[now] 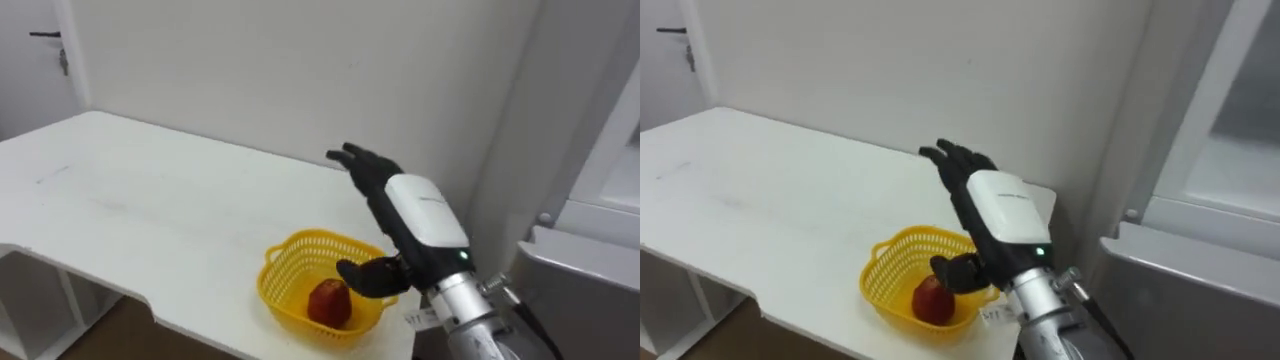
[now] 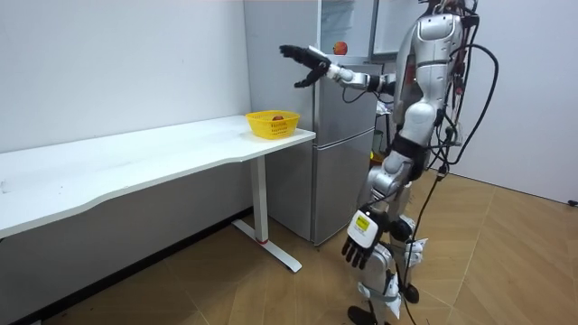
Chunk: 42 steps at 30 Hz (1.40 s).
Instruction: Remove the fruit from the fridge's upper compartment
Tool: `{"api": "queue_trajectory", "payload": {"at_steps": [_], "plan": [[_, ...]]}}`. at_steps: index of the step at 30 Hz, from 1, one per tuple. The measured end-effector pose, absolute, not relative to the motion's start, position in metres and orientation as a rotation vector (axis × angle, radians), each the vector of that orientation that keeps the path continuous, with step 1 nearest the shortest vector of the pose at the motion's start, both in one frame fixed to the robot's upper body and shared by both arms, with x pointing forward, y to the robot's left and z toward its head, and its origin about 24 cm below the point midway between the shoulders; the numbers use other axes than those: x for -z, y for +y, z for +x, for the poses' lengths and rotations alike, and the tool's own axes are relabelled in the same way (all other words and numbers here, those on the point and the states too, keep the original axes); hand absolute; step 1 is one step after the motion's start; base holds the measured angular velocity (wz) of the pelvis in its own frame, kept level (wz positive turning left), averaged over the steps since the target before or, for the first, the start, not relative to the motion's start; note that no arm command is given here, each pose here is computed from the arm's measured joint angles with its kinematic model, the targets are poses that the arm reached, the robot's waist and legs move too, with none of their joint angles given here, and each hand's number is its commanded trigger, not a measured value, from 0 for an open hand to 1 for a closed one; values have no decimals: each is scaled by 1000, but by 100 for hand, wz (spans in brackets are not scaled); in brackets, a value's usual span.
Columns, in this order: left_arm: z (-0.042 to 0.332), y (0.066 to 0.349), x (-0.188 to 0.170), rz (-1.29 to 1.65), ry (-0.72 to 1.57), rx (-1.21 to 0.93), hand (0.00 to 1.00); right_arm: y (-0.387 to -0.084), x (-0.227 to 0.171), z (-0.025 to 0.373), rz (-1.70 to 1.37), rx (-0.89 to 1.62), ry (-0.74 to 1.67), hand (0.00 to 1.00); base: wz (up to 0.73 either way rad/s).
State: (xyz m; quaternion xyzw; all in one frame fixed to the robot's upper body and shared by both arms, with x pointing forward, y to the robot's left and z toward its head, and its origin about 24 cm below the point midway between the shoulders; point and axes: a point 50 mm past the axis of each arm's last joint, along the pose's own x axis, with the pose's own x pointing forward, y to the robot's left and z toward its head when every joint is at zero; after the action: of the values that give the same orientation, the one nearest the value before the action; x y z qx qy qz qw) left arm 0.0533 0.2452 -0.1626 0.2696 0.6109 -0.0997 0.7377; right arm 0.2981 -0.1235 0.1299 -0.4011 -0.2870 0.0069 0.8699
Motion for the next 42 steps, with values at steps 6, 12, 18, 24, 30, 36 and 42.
{"api": "queue_trajectory", "payload": {"at_steps": [6,12,18,24,30,36,42], "plan": [[46,239,165,571,1345,218,0,-133,-145,266,-651,81,-707,0,-17],[45,238,166,555,1331,213,0,-160,-156,247,-577,295,-796,0,-15],[41,237,166,546,1336,216,0,-184,-158,239,-554,458,-806,0,-10],[36,240,166,551,1350,211,0,-201,-166,234,-543,585,-843,0,0],[27,242,166,540,1372,185,0,-219,-168,232,-448,654,-809,0,2],[19,240,167,510,1394,178,0,-239,-167,234,-428,706,-768,0,2],[19,245,165,494,1391,157,0,-257,-176,251,-517,733,-746,0,-2]]}}
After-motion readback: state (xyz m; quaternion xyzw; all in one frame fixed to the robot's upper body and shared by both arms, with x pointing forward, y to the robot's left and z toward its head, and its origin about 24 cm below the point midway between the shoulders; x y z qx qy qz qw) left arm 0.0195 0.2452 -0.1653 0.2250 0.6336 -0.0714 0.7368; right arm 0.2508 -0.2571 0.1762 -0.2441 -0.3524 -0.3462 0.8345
